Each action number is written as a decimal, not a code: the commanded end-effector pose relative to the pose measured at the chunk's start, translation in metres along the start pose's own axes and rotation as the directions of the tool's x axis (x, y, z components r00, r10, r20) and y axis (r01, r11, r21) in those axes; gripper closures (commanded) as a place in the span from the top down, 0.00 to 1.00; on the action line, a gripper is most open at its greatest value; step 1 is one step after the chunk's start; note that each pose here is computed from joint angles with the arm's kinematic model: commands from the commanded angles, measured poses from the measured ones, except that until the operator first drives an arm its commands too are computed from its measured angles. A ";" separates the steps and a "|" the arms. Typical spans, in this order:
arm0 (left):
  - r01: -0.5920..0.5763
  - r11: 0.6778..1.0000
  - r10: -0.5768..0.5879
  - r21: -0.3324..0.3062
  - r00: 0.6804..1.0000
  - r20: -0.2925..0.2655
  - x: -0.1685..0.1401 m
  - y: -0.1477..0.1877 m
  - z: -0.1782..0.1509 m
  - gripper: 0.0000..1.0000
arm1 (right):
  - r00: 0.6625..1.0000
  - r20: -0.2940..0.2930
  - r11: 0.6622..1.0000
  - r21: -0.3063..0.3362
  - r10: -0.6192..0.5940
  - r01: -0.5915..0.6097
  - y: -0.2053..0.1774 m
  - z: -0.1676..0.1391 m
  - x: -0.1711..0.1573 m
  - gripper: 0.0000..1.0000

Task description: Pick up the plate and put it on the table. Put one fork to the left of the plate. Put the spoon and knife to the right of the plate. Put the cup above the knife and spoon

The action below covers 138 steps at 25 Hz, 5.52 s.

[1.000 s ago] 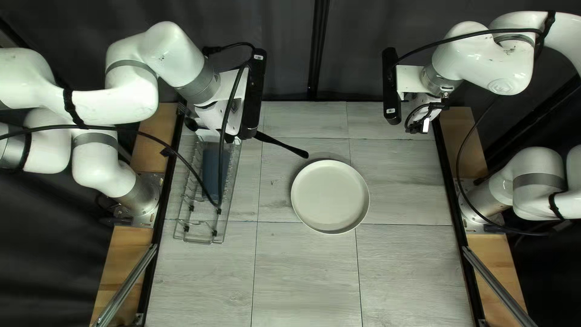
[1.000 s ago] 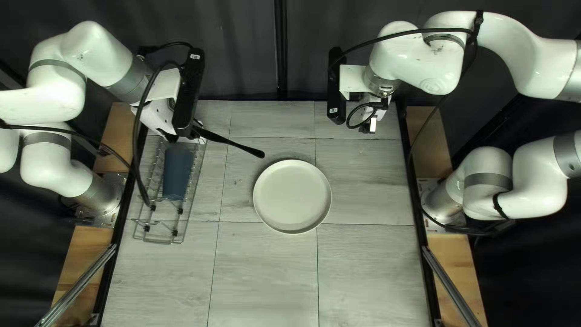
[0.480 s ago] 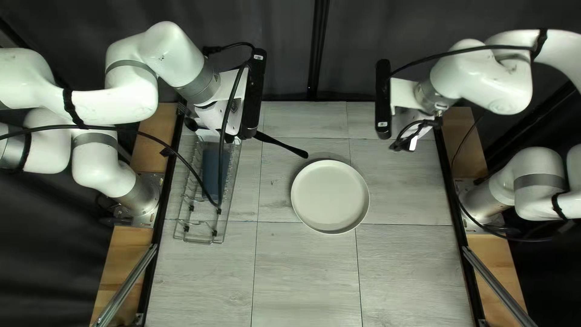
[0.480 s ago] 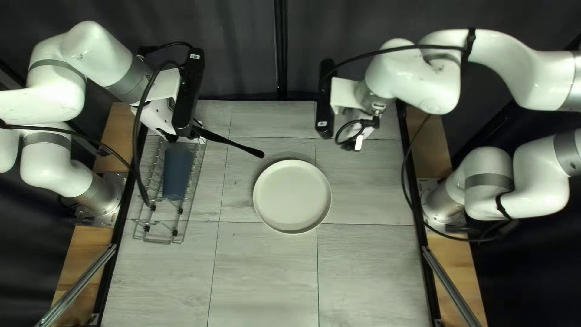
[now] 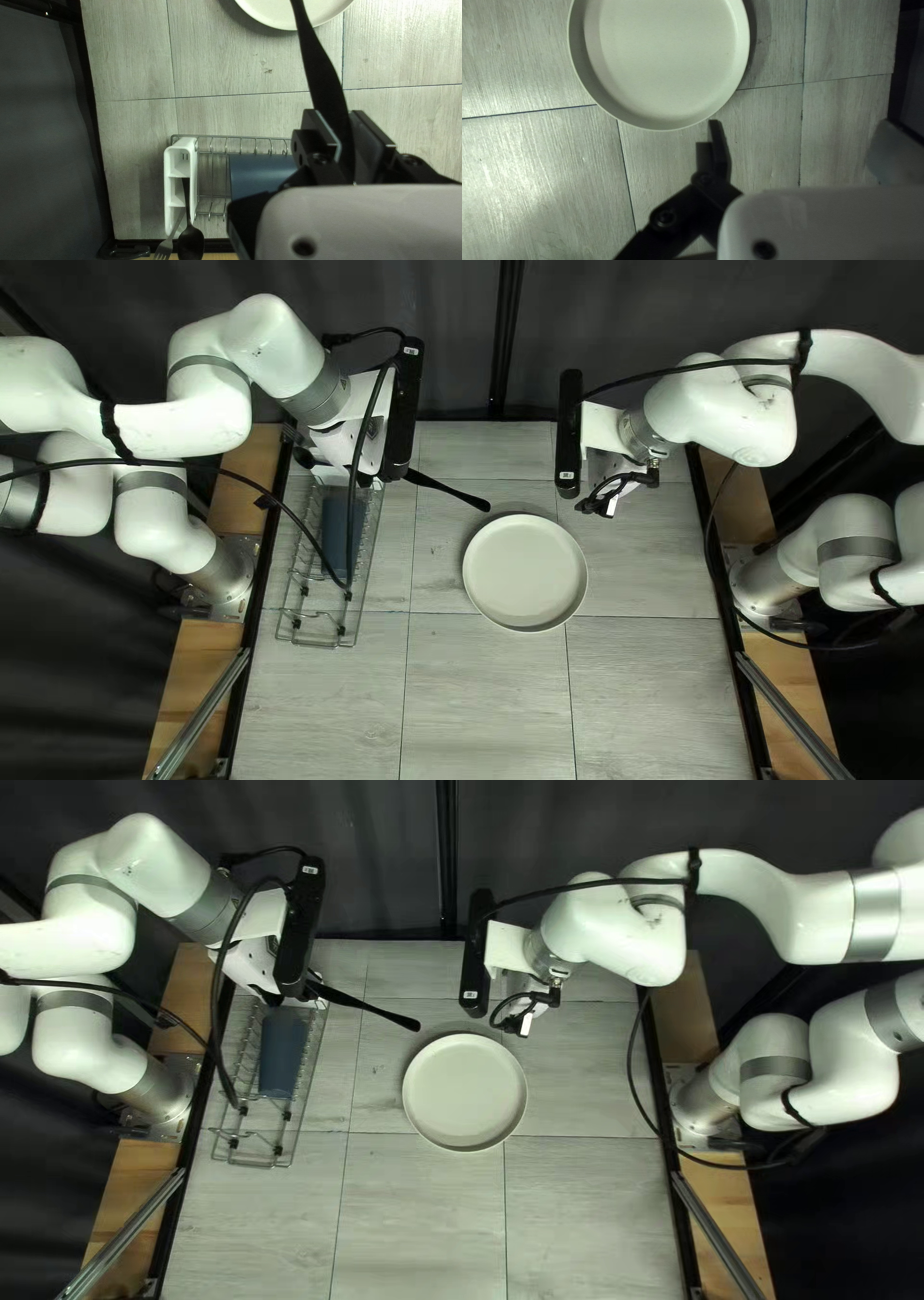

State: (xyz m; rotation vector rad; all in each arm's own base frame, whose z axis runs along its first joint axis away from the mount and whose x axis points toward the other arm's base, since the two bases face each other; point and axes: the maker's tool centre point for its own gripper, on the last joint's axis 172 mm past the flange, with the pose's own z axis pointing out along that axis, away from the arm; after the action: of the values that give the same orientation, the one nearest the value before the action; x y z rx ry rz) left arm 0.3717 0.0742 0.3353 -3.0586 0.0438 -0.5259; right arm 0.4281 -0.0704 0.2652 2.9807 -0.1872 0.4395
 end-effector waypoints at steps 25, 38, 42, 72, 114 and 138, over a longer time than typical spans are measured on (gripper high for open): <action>0.000 1.000 0.000 0.000 1.000 0.000 0.000 0.000 0.000 0.00 | 0.968 -0.250 1.000 -0.010 0.004 -0.006 -0.032 0.066 0.132 1.00; 0.000 1.000 0.000 0.000 1.000 0.000 0.000 0.000 0.000 0.00 | 0.958 -0.281 0.996 -0.087 -0.057 0.033 -0.032 0.081 0.148 1.00; 0.000 1.000 0.000 0.000 1.000 0.000 0.000 0.000 0.000 0.00 | 0.958 -0.281 0.995 -0.090 -0.058 0.034 -0.032 0.081 0.148 0.00; 0.000 1.000 0.000 0.000 1.000 0.000 0.000 0.000 0.000 1.00 | 0.943 0.238 0.959 -0.218 0.232 -0.181 -0.034 0.052 -0.089 0.00; 0.000 1.000 0.000 0.000 1.000 0.000 0.000 0.000 0.000 1.00 | 0.194 0.245 0.276 -0.363 0.950 -0.890 -0.109 0.114 -0.189 0.00; 0.000 1.000 0.000 0.000 1.000 0.000 0.000 0.000 0.000 1.00 | 0.092 0.360 0.205 -0.292 0.929 -0.934 -0.105 0.190 -0.216 0.10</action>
State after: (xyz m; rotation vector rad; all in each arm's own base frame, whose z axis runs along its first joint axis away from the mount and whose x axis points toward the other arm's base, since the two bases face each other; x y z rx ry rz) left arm 0.3717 0.0742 0.3353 -3.0586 0.0438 -0.5259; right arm 0.2892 0.0294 0.0111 2.3741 -2.2322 -0.2869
